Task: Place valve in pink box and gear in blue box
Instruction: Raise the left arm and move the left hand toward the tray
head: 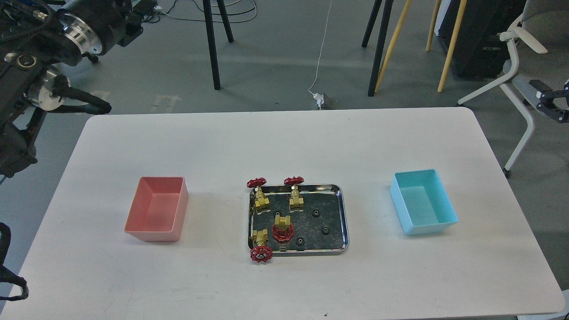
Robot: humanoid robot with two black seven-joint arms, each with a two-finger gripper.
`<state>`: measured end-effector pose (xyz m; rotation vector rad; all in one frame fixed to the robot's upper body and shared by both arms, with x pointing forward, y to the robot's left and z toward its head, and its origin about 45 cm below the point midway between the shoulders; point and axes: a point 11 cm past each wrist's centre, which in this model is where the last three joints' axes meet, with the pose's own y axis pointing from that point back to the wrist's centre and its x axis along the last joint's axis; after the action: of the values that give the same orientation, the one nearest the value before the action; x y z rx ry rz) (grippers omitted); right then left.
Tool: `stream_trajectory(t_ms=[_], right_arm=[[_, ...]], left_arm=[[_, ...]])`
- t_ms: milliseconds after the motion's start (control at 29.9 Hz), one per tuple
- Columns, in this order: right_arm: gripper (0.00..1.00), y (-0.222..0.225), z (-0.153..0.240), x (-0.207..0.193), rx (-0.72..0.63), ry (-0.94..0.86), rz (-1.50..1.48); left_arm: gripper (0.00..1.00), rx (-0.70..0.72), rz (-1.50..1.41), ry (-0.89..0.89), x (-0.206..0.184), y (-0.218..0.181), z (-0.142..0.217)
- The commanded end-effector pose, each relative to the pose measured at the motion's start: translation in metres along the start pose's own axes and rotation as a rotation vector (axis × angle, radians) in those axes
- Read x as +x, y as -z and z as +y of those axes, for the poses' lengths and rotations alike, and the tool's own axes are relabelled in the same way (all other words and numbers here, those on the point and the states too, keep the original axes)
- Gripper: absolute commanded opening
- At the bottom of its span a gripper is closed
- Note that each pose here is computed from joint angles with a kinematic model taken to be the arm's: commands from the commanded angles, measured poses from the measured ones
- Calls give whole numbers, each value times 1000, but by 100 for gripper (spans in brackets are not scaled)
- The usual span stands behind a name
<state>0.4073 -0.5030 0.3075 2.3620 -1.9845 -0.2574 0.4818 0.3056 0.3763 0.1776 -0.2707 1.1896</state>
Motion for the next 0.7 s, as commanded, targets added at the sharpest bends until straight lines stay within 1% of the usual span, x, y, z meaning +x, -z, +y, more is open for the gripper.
stream_trajectory(t_ms=[0, 100, 201, 335, 502, 569, 669], right_arm=[[99, 1, 2, 1, 1, -2, 6], [99, 2, 2, 1, 2, -1, 8], [99, 3, 2, 2, 7, -3, 8], [99, 0, 4, 3, -5, -6, 15], [99, 5, 16, 17, -17, -38, 43], [99, 10, 26, 27, -26, -62, 67], [99, 2, 38, 34, -77, -74, 96]], left_arm=[[100, -15, -2, 6, -2, -3, -1], [100, -65, -3, 18, -3, -13, 1], [100, -109, 3, 41, -3, -15, 5], [100, -183, 73, 74, 8, -23, 14], [100, -177, 170, 48, 26, -14, 17], [100, -184, 174, 62, 24, -14, 17], [100, -165, 165, 101, 15, -8, 16]])
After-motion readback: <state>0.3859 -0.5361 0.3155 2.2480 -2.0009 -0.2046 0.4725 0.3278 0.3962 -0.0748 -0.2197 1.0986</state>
